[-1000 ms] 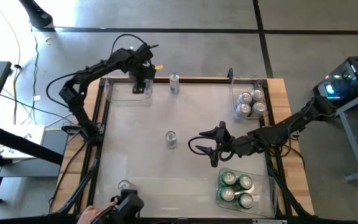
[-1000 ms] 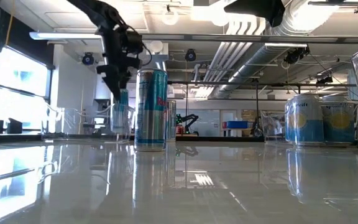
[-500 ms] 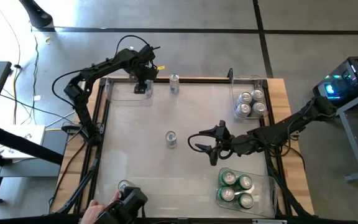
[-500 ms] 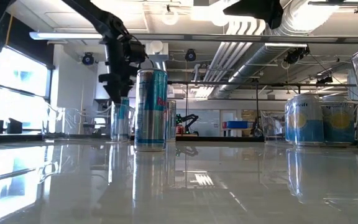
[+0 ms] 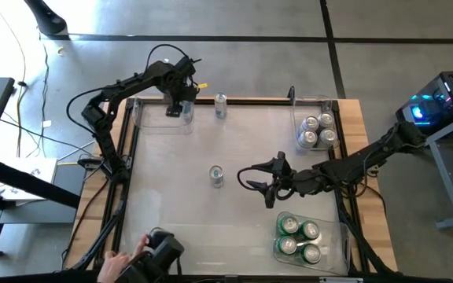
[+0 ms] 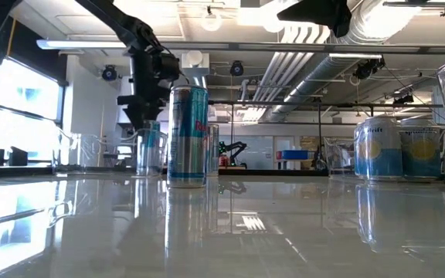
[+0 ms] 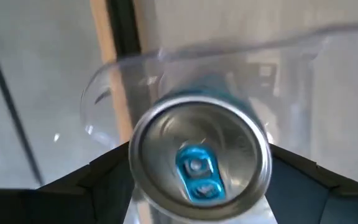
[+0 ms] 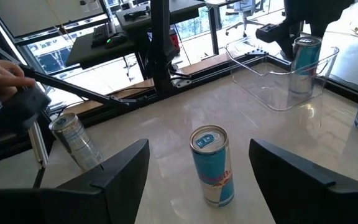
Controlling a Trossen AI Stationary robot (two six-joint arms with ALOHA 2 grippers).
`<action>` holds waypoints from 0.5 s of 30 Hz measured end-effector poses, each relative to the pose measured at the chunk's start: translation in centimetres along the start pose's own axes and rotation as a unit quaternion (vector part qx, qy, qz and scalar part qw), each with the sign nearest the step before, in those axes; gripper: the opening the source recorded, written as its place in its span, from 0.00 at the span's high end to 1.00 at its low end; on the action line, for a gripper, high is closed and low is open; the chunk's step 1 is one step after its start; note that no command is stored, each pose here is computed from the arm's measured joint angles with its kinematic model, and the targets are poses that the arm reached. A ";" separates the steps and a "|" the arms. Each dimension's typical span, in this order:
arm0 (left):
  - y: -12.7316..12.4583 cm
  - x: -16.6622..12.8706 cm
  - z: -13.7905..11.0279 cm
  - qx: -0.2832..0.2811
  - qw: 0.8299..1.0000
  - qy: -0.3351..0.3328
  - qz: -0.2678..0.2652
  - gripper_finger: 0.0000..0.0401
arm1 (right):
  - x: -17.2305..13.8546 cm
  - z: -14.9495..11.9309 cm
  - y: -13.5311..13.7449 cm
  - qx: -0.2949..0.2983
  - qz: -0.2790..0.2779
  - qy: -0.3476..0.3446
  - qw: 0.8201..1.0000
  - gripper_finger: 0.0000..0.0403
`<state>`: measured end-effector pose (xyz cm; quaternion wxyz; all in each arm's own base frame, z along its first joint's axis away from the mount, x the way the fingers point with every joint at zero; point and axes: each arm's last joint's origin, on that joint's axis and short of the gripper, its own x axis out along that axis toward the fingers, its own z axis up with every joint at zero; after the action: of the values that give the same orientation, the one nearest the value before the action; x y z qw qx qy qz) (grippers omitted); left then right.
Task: Sort soda cans
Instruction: Put the top left white blue soda can into the top left transparent bin
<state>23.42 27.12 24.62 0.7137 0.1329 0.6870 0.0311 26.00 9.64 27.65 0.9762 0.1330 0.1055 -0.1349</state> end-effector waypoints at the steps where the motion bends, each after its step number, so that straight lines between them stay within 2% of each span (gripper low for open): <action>1: 0.0 -0.1 -0.1 -0.001 1.000 0.010 0.006 0.26 | 0.0 0.0 0.0 0.001 0.000 0.000 1.000 0.32; 8: 0.0 -1.9 -0.8 -0.013 0.997 0.046 0.060 0.25 | 0.0 0.0 0.0 0.000 0.000 0.000 1.000 0.32; 15: -0.6 -4.3 -1.3 -0.053 0.993 0.039 0.093 0.25 | 0.0 0.0 0.0 0.000 0.000 0.001 1.000 0.32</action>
<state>21.83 25.73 28.66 0.6867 0.1571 0.6961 0.1388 26.00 9.64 27.64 0.9761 0.1330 0.1060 -0.1351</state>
